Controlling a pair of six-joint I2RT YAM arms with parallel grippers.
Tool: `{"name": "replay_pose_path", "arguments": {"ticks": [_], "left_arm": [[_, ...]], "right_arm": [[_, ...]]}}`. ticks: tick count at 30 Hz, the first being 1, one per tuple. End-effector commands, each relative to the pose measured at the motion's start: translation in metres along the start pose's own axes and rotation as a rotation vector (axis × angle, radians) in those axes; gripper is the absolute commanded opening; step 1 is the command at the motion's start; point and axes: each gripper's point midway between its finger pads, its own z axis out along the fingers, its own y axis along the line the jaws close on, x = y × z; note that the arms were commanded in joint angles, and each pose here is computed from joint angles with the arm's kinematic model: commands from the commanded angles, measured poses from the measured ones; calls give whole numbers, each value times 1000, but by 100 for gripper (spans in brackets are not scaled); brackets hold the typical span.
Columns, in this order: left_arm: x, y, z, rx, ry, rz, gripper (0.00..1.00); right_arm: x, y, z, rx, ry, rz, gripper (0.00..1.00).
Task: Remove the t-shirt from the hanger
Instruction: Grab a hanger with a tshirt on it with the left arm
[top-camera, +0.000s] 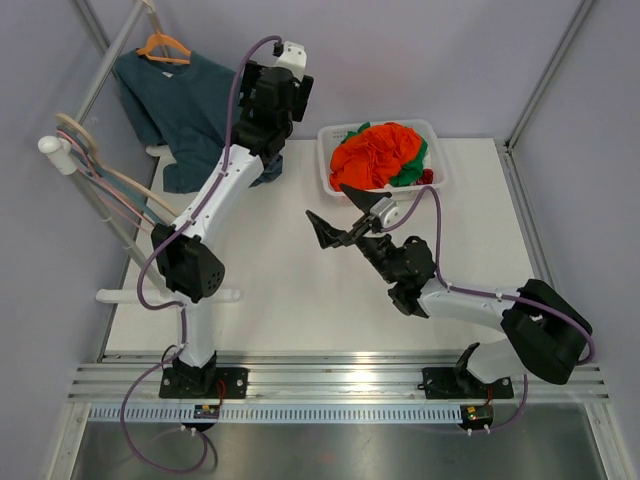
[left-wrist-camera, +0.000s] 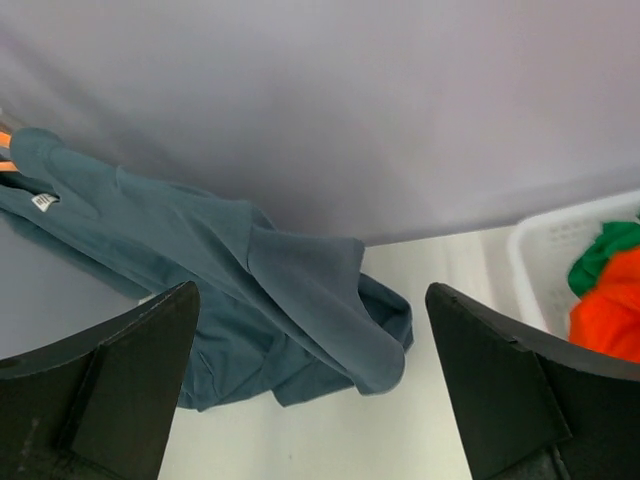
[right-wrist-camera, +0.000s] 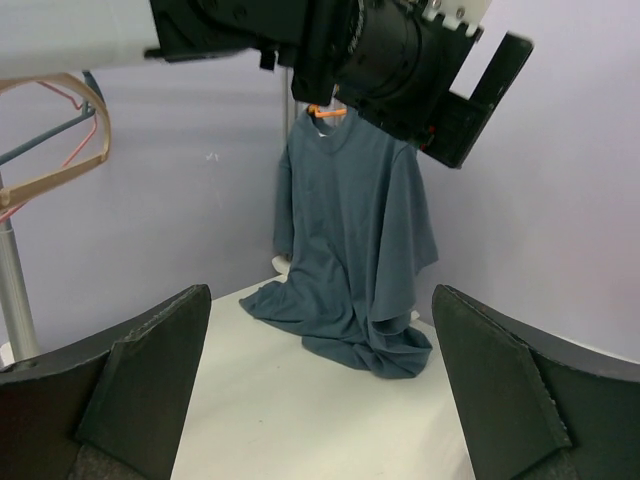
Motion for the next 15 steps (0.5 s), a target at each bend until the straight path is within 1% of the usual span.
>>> {"name": "replay_pose_path", "arguments": {"ticks": [1, 4, 5, 7, 11, 15], "left_arm": [[-20, 25, 8, -147, -62, -40, 99], [-5, 20, 20, -132, -42, -58, 99], [-5, 20, 23, -137, -53, -89, 99], [2, 24, 29, -178, -49, -108, 99], [12, 20, 36, -194, -37, -112, 99], [19, 22, 44, -245, -39, -120, 99]], "right_arm": [[-83, -19, -8, 84, -285, -32, 99], [-86, -21, -12, 90, -289, -40, 99], [-86, -20, -13, 89, -287, -41, 99], [-87, -20, -14, 88, -288, -41, 99], [-87, -20, -15, 85, -285, -47, 100], [-86, -17, -14, 70, -280, -44, 100]]}}
